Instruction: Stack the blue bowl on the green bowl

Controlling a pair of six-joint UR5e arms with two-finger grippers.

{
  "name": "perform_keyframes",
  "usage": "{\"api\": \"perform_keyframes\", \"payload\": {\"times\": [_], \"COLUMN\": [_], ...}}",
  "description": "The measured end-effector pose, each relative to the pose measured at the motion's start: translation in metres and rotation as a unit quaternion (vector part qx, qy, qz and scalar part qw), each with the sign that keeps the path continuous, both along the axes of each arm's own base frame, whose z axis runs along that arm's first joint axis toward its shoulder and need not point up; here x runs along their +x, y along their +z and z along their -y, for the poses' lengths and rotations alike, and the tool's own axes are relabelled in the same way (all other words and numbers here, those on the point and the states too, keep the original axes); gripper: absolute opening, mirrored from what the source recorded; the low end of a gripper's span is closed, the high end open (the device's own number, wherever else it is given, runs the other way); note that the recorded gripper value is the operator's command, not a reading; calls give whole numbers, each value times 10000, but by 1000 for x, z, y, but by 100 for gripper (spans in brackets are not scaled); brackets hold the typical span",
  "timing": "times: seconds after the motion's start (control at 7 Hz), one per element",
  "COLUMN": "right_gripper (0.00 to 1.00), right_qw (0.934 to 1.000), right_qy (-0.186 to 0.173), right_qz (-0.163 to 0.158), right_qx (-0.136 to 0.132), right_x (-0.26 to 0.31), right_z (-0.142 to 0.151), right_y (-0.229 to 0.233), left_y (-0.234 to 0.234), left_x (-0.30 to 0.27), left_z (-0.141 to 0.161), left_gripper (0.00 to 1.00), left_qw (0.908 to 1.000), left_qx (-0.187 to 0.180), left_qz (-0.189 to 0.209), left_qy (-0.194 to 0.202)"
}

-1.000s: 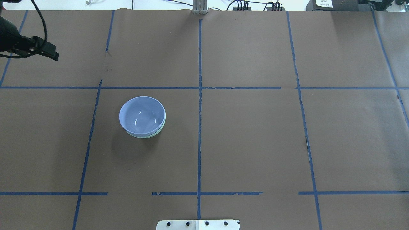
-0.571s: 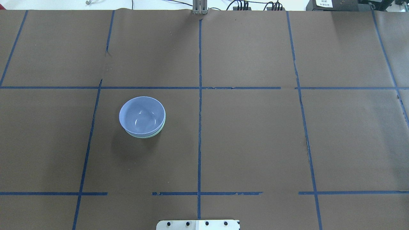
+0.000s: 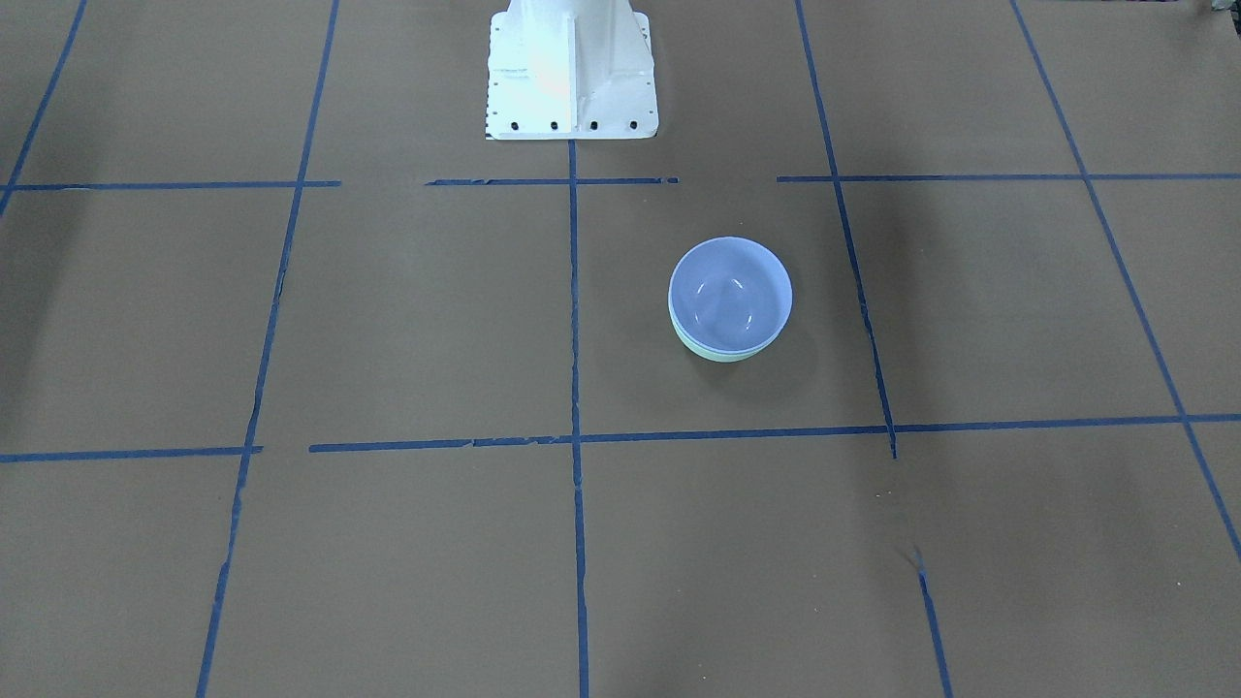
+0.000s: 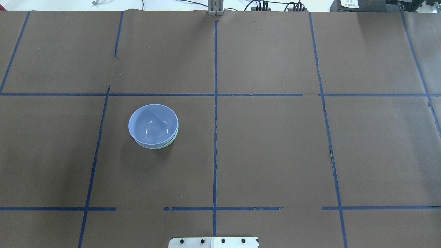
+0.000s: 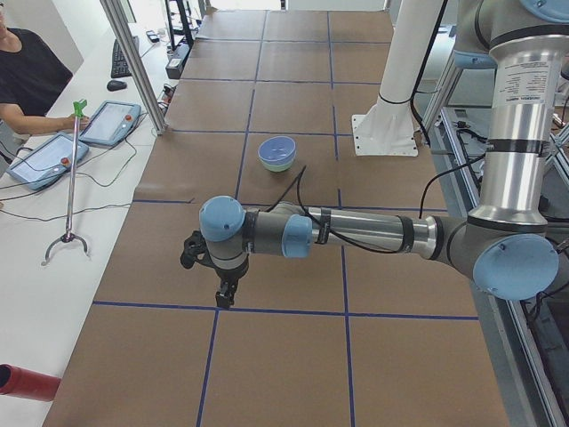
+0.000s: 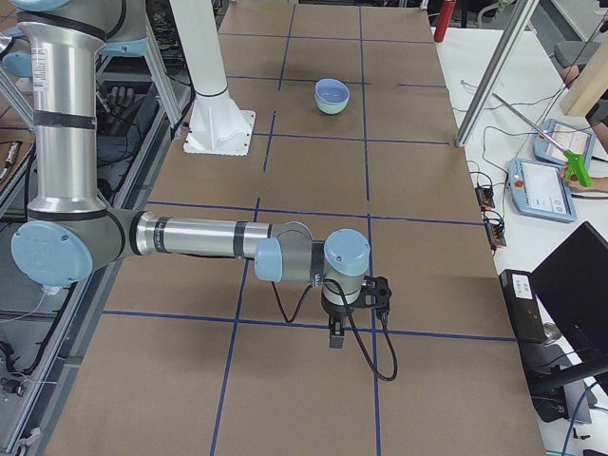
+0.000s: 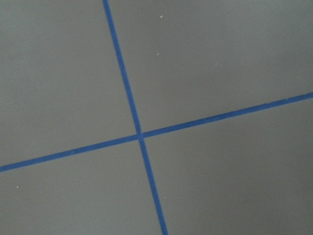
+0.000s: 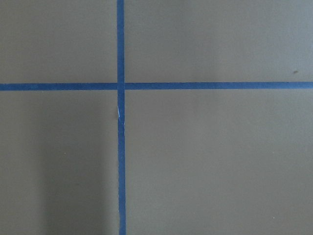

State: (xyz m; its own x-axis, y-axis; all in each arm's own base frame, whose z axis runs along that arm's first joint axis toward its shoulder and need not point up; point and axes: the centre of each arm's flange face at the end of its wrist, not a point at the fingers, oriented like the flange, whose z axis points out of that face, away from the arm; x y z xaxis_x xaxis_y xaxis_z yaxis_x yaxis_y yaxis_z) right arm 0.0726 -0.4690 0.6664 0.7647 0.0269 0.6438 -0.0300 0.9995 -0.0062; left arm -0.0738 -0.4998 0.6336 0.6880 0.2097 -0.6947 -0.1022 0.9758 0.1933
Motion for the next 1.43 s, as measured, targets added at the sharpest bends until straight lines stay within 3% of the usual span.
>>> {"api": "perform_keyframes", "payload": {"times": [0.71,1.43], "right_gripper": [100,100], "right_qw": [10000,10000], "right_qy": [1,1], "right_qz": [0,0], "right_qx": [0,-1], "right_x": [0,0], "right_z": [0,0], "right_y": [0,0], "left_y": [33,31], "left_x": [-8,-7], "left_z": [-19,-20], "left_gripper": [100,100], "left_qw": [9967,9959], "left_qx": [-637,-709], "left_qz": [142,96], "left_qy": [-479,-551]}}
